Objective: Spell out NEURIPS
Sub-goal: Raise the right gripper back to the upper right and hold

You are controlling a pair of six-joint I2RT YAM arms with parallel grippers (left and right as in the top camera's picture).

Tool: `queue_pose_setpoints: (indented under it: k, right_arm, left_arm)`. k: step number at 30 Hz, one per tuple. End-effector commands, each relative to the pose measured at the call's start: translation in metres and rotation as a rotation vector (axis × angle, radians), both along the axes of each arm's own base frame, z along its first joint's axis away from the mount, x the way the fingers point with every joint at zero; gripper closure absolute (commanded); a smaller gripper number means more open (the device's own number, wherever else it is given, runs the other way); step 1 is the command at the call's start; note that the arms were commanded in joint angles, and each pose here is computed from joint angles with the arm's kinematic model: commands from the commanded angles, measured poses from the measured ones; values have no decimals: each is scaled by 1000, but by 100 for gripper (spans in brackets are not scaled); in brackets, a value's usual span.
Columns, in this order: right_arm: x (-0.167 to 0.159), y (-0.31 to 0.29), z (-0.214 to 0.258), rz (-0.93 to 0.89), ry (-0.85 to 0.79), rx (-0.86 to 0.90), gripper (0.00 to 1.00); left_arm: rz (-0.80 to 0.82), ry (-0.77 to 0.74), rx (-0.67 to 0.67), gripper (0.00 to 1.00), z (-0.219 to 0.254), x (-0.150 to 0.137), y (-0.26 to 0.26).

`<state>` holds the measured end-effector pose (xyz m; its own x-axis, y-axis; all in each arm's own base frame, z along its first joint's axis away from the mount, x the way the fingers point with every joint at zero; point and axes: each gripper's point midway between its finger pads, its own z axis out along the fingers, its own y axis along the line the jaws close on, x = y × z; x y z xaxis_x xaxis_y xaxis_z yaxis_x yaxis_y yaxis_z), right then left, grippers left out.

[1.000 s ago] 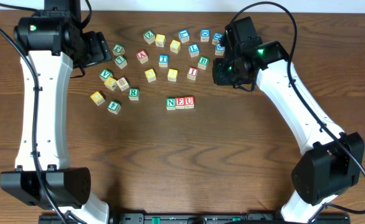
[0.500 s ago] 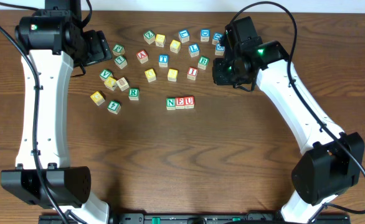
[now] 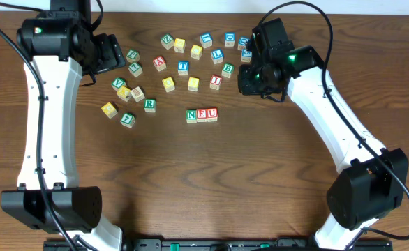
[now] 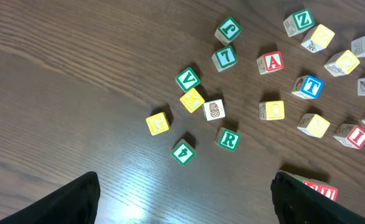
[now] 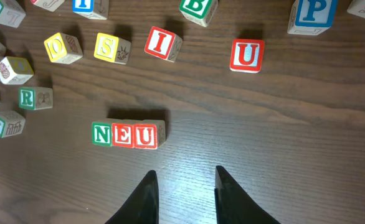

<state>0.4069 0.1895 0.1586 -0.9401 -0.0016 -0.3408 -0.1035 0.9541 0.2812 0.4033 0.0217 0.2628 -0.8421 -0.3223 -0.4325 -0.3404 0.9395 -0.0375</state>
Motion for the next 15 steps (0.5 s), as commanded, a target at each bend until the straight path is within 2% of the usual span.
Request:
queue_pose_setpoints:
  k: [1, 15]
  right_arm:
    - [4, -1, 18, 5, -46, 15, 75]
    - [7, 0, 20, 5, -61, 22, 73]
  left_arm:
    - [1, 14, 1, 13, -6, 2, 1]
    - [-27, 4, 0, 13, -5, 5, -12]
